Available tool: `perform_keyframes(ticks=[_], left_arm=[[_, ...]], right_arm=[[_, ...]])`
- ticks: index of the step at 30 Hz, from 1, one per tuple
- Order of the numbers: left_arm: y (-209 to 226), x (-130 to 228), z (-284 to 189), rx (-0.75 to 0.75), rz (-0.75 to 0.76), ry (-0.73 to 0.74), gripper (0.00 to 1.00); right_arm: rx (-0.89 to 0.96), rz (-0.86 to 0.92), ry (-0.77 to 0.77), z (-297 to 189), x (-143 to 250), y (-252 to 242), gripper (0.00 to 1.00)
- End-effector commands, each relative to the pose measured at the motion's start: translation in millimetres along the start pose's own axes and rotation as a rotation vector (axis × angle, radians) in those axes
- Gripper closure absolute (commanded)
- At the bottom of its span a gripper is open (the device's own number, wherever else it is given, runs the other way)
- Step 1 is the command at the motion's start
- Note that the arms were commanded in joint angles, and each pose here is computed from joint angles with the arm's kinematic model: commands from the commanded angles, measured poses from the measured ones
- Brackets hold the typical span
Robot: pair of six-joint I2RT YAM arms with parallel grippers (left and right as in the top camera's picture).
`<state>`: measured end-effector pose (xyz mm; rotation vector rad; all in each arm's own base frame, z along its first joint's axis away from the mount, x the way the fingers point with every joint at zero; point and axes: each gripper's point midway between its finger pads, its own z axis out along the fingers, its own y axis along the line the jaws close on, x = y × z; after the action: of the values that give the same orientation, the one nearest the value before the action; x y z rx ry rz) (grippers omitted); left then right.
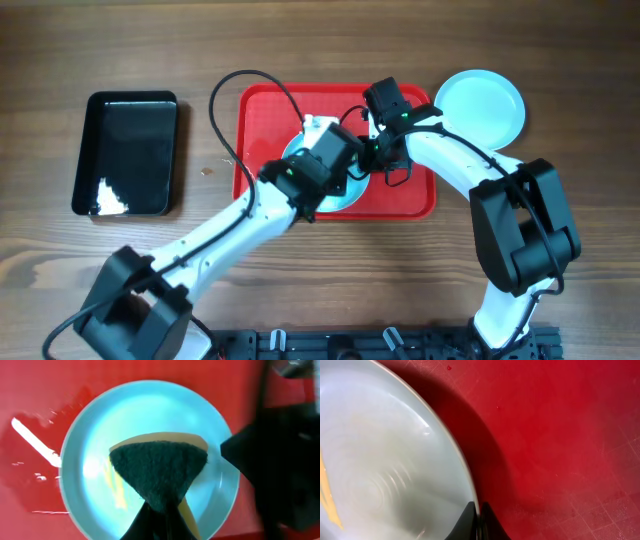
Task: Clean dirty plates on tray and stack at the side
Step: 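Bring the sponge from the black tray onto the plate with left gripper, then scrub the light-blue plate with the sponge while right gripper holds it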
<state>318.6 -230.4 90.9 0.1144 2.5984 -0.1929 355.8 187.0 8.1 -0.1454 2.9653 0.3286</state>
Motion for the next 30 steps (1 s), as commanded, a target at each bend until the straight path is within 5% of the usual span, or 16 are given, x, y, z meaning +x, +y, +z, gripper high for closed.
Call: perform_keyframes(ticks=[1,22,30], left_arm=[[-2,11,19,0.111,-0.092,0.12,0.96],[3,19,79,0.109,-0.171,0.163,0.96],[61,9,81,-0.205,-0.041,0.055,0.96]], right_arm=[[0.029,0.005,-0.002,4,0,-6,0.96],[0.014,0.092,-0.023,2,-9,-16,0.96],[0.014,0.091,-0.021,2,-9,-16,0.96]])
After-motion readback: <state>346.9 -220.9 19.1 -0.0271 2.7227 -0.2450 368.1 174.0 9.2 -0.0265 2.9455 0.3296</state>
